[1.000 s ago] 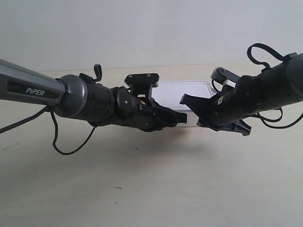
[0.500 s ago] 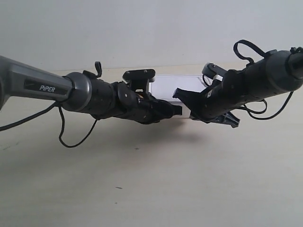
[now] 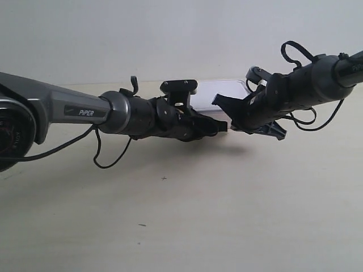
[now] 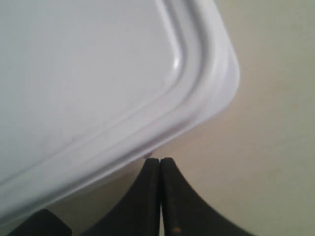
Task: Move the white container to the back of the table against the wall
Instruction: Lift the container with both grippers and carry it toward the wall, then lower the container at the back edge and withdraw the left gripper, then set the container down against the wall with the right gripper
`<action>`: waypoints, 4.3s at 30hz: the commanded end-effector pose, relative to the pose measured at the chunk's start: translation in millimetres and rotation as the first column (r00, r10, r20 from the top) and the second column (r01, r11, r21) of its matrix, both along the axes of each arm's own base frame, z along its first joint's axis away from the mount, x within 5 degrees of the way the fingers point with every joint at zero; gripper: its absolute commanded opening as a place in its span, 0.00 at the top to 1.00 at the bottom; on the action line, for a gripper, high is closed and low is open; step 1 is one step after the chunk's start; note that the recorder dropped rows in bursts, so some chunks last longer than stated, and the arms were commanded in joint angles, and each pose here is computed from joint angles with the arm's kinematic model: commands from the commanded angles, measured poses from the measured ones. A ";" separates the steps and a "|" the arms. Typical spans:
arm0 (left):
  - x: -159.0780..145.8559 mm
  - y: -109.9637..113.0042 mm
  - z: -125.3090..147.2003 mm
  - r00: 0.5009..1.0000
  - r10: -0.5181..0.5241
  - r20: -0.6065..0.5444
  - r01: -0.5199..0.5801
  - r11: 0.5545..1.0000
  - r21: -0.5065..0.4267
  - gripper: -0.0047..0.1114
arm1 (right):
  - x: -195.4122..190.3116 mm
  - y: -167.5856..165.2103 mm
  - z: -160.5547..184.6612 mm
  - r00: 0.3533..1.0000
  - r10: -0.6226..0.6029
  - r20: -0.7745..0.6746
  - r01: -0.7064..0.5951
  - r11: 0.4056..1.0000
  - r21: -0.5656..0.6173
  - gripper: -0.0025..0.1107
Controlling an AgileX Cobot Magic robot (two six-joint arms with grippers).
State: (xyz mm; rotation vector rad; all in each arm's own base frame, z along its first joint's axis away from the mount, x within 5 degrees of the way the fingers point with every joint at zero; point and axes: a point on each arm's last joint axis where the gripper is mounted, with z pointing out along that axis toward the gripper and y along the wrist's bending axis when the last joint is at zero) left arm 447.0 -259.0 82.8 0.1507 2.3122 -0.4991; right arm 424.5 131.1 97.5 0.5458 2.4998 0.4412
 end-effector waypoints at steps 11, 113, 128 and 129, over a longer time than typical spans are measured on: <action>22.6 7.7 -4.2 0.995 0.028 0.101 -0.030 0.999 0.020 0.96 | 35.7 9.1 5.6 0.997 0.042 0.071 -0.041 0.999 -0.014 0.98; -279.6 199.0 249.7 0.971 0.158 0.178 -0.190 0.965 0.182 0.96 | 94.5 37.2 -14.6 0.964 0.074 0.256 -0.104 0.989 0.107 0.98; -297.4 210.5 242.1 0.961 0.186 0.204 -0.222 0.960 0.170 0.96 | 98.3 33.0 -12.1 0.954 0.034 0.298 -0.061 0.994 0.085 0.98; -299.1 211.4 242.3 0.960 0.186 0.209 -0.222 0.960 0.168 0.96 | 98.4 32.7 -13.5 0.954 0.031 0.298 -0.058 0.995 0.083 0.98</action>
